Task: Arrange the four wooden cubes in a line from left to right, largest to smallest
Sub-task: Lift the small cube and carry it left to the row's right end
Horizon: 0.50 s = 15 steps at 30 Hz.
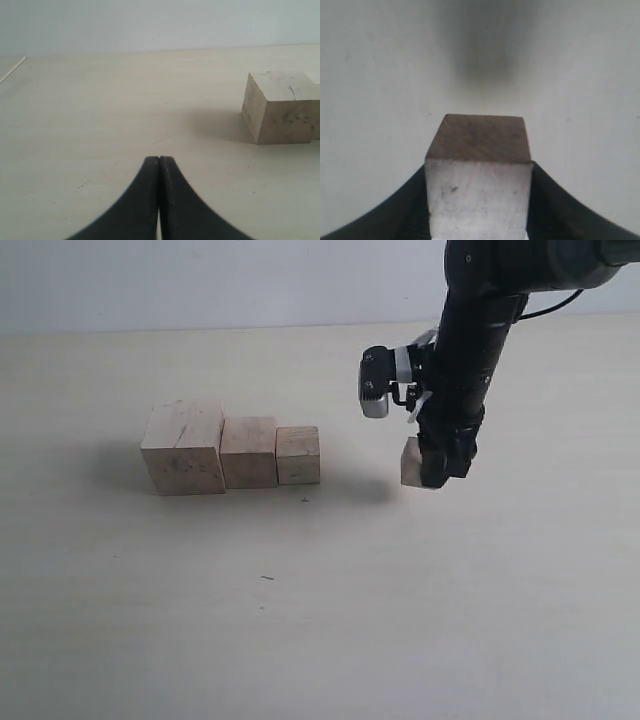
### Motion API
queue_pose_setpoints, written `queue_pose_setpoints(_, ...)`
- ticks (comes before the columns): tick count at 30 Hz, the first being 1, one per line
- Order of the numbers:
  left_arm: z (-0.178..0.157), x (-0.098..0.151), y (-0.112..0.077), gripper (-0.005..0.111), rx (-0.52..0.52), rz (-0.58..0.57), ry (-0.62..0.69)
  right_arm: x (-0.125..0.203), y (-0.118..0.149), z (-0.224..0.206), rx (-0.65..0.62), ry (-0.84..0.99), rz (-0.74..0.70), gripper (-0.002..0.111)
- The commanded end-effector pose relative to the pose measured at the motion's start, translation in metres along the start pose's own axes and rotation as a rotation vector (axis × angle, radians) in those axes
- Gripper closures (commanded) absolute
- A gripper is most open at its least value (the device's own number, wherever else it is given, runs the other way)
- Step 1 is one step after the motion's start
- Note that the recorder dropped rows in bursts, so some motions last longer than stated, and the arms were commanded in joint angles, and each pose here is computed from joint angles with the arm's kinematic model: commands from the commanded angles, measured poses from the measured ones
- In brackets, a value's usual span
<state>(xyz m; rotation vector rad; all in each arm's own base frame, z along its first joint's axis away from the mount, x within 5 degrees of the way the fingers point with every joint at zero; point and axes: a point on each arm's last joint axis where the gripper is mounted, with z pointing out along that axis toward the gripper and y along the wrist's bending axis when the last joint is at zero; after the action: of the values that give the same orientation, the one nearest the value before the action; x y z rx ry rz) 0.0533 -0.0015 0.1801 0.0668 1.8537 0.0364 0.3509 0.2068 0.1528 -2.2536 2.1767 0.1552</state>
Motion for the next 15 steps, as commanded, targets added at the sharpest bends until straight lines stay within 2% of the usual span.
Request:
queue_pose_setpoints(1,0.0,-0.001,0.0,0.107,0.002,0.003,-0.015,-0.014,-0.019,-0.007,0.074,-0.111,-0.049,0.108)
queue_pose_setpoints(4,0.0,-0.001,0.0,0.107,0.002,0.003,-0.015,-0.027,-0.033,-0.007,0.072,-0.179,-0.022,0.108)
queue_pose_setpoints(7,0.0,-0.001,0.0,0.107,0.002,0.003,-0.015,-0.035,-0.04,-0.006,0.042,-0.172,-0.005,0.108)
queue_pose_setpoints(15,0.0,-0.001,0.0,0.107,0.002,0.003,-0.015,-0.036,-0.046,0.005,-0.014,-0.128,-0.011,0.108)
